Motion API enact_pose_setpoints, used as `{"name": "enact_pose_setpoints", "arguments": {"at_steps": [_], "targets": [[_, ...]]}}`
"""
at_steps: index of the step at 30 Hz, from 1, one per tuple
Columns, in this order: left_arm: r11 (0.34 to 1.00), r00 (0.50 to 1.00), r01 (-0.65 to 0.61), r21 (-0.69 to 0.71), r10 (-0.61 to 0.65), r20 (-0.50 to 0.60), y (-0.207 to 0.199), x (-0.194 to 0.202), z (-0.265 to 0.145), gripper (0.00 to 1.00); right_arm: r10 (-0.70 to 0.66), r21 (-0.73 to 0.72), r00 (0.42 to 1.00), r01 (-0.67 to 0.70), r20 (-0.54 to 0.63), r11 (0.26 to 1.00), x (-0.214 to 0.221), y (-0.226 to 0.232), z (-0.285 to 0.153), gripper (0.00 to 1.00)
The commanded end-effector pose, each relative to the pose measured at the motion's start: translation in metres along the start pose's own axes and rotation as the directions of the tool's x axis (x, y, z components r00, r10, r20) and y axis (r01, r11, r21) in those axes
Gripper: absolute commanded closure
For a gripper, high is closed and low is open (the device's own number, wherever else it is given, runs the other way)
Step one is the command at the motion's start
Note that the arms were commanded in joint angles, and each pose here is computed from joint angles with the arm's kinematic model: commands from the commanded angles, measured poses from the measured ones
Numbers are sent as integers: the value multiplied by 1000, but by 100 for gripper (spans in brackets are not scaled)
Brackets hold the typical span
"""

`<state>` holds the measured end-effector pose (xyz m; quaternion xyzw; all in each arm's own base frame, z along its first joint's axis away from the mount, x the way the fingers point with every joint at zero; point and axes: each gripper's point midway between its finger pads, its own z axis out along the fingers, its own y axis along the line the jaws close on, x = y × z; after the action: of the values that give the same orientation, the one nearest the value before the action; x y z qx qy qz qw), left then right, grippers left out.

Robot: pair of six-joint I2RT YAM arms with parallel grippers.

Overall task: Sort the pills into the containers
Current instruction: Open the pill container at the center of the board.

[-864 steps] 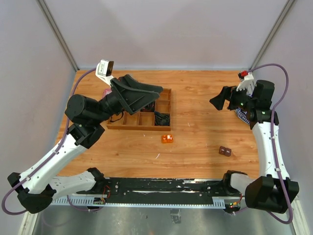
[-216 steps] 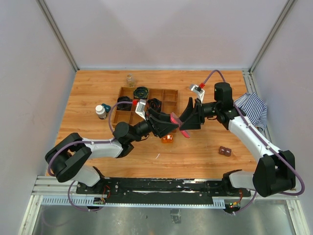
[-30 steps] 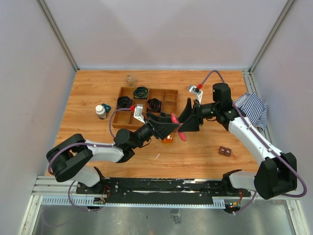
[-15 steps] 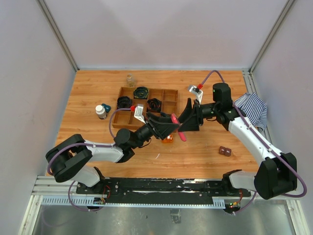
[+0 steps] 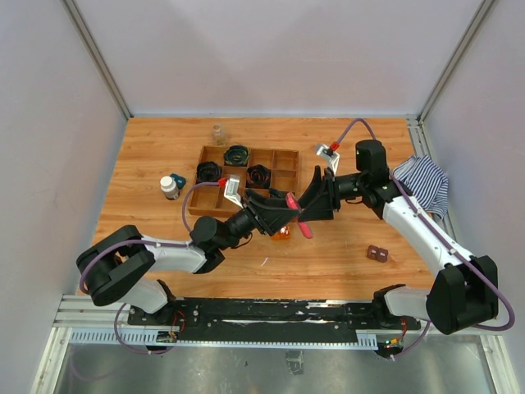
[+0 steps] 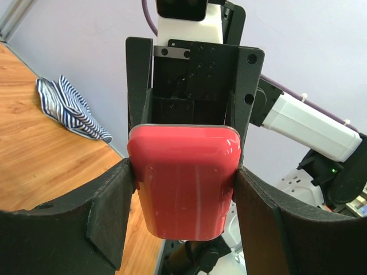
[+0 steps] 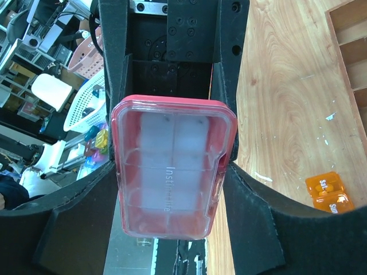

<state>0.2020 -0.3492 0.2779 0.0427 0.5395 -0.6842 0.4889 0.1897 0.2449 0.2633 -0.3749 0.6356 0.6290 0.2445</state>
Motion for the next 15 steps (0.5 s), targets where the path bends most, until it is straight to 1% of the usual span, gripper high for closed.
{"name": "enact_pose_setpoints", "arguments": {"at_steps": [1,4,8,11,15], "targets": [[997,999,8,72,-11,46,-13,-18,-7,100,-18,-81,1000,17,-6,997,-2,16,-2,83],[992,1000,2,124,-4,17,-15,-17,-12,100,12,-116,1000,-14,-11,993,-3,20,-2,90],[987,1000,22,162,-23,8,-13,-18,-18,100,32,-141,999,-34,-21,989,-2,21,-2,95],[984,998,54,171,-57,14,-11,-19,-17,100,25,-133,1000,-27,-19,991,-2,20,-1,95],[988,997,68,138,-74,34,-5,-22,-11,100,-13,-67,1000,13,-4,998,-1,14,1,96]]}}
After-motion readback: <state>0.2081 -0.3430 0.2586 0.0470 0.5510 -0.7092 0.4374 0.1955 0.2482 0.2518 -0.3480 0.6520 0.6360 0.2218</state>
